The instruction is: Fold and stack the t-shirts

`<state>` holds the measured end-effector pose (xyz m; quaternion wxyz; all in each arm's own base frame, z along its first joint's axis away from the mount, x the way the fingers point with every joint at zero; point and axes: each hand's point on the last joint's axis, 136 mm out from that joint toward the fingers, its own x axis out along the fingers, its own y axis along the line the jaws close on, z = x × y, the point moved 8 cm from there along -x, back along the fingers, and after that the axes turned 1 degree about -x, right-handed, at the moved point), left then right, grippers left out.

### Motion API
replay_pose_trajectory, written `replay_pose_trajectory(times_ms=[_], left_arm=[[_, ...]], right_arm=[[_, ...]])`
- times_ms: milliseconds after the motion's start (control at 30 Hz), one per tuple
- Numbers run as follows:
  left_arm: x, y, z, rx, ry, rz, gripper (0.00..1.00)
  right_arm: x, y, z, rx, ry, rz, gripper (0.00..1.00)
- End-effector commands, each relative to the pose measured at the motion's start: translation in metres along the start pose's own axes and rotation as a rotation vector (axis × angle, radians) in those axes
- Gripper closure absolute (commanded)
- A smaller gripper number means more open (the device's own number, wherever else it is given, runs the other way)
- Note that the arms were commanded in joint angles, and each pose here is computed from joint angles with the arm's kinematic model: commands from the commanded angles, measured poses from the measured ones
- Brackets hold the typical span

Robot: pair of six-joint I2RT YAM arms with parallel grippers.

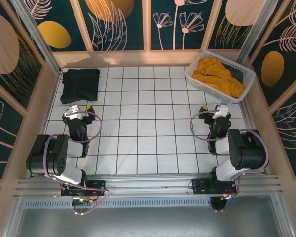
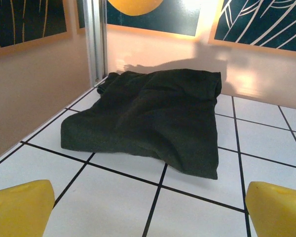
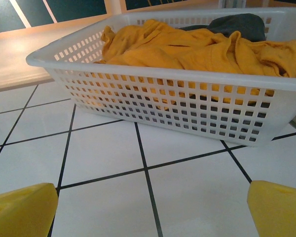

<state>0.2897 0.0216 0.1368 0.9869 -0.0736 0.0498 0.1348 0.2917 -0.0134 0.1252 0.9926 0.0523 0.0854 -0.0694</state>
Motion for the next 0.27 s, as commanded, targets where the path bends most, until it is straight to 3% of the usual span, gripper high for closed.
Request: replay_pose_trajectory(times_ms=[0, 233], left_arm=[[-0.0004, -0.0003, 0.0073, 0.006, -0.046, 0.004, 0.01], [0.0, -0.0003, 0.0069, 0.007, -0.043, 0.006, 0.01]], right_arm=[[0.0014, 0.0022, 0.0089, -0.002, -0.047, 0.02, 0.01], [0.0015, 0.0024, 0.0084, -0.004, -0.044, 0.025, 0.01]])
